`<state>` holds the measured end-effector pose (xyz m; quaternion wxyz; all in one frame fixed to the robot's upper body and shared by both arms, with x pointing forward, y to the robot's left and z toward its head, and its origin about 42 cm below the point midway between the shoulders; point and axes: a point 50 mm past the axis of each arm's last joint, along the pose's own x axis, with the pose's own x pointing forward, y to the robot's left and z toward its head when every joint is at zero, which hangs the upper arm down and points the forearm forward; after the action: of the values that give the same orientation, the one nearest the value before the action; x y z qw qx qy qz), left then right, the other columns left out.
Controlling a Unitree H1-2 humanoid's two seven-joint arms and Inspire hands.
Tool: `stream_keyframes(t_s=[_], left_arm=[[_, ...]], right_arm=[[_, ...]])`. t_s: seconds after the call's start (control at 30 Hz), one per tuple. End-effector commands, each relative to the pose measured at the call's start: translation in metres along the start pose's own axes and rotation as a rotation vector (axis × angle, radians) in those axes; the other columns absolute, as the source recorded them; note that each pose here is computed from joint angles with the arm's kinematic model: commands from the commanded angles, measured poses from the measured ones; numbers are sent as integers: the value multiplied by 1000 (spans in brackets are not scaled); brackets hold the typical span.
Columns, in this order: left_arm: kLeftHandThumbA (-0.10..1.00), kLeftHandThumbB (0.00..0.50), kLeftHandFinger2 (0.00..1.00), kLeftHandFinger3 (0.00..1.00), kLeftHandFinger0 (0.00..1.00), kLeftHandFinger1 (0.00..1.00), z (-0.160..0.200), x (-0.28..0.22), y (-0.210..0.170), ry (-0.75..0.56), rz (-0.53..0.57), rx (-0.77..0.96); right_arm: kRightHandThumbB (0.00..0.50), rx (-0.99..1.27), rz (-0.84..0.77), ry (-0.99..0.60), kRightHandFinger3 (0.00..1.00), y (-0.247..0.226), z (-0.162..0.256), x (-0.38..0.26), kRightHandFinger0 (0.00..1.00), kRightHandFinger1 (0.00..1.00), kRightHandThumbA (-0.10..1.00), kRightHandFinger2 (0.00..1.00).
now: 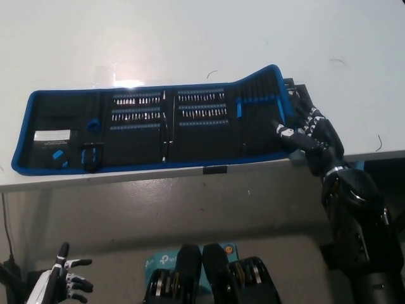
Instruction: The robot uses its right hand to lift an edge of the toolkit kept in middle of the desk and make one fold in it
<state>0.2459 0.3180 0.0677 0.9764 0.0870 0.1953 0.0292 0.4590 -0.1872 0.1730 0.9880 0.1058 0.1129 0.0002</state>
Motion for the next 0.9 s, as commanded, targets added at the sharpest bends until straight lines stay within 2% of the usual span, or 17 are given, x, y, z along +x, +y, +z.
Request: stream_keyframes(t_s=[0.0,0.1,0.17,0.3,0.33,0.37,0.4,0.47,0.5,0.53,0.57,0.6,0.67,0.73,0.77,0.83,0.87], left_arm=[[1000,500,343,615,399,436,8,-5,5,-41,4,6],[1000,500,342,611,384,430,7,-4,5,-36,6,5],[1000,500,357,620,400,439,6,-4,4,-36,2,7],[1000,500,378,617,431,446,4,-3,1,-36,-4,10],[1000,500,396,631,447,459,4,-4,1,-34,-8,10],[1000,500,394,624,457,462,4,-4,1,-28,-4,9],[1000,500,382,616,446,452,3,-3,1,-29,-1,6],[1000,500,378,611,424,443,4,-3,1,-27,-2,11],[1000,500,377,611,422,443,5,-2,1,-28,-3,12],[1000,500,376,614,435,448,6,-1,1,-30,-7,16],[1000,500,373,618,438,449,7,0,1,-32,-12,20],[1000,500,364,614,438,451,8,1,1,-34,-14,24],[1000,500,380,640,433,463,9,1,0,-31,-13,25],[1000,500,382,645,444,472,10,3,-1,-27,-14,21],[1000,500,383,647,445,472,10,3,-1,-35,-17,27],[1000,500,371,651,431,459,11,4,-1,-42,-20,29],[1000,500,366,645,428,450,13,5,-2,-46,-19,29]], right_arm=[[208,-9,-60,43,1000,-14,-23,-6,1000,1000,744,1000],[217,16,-62,45,1000,-13,-23,-6,1000,1000,706,1000],[188,14,-39,38,1000,-6,-22,-6,1000,1000,694,1000],[189,20,-29,42,1000,2,-23,-6,1000,1000,648,1000],[187,41,-28,47,1000,5,-24,-6,984,1000,620,1000],[198,60,-25,53,1000,7,-25,-6,903,1000,603,1000],[183,67,-22,54,1000,12,-27,-5,840,1000,581,1000],[191,78,-25,52,1000,15,-27,-6,713,837,547,850],[196,79,-26,51,1000,15,-27,-6,687,808,544,819],[189,85,-29,48,1000,17,-28,-6,591,670,527,692],[194,84,-30,45,1000,20,-27,-6,435,504,501,568],[201,83,-29,39,1000,22,-26,-5,383,430,493,492],[220,74,-31,30,1000,25,-26,-5,303,326,483,379],[222,66,-32,26,1000,26,-25,-4,257,290,478,336],[204,44,-21,22,1000,28,-24,-4,178,235,477,280],[215,43,-24,21,1000,28,-24,-3,89,149,480,195],[208,44,-30,21,975,28,-23,-2,9,40,483,108]])
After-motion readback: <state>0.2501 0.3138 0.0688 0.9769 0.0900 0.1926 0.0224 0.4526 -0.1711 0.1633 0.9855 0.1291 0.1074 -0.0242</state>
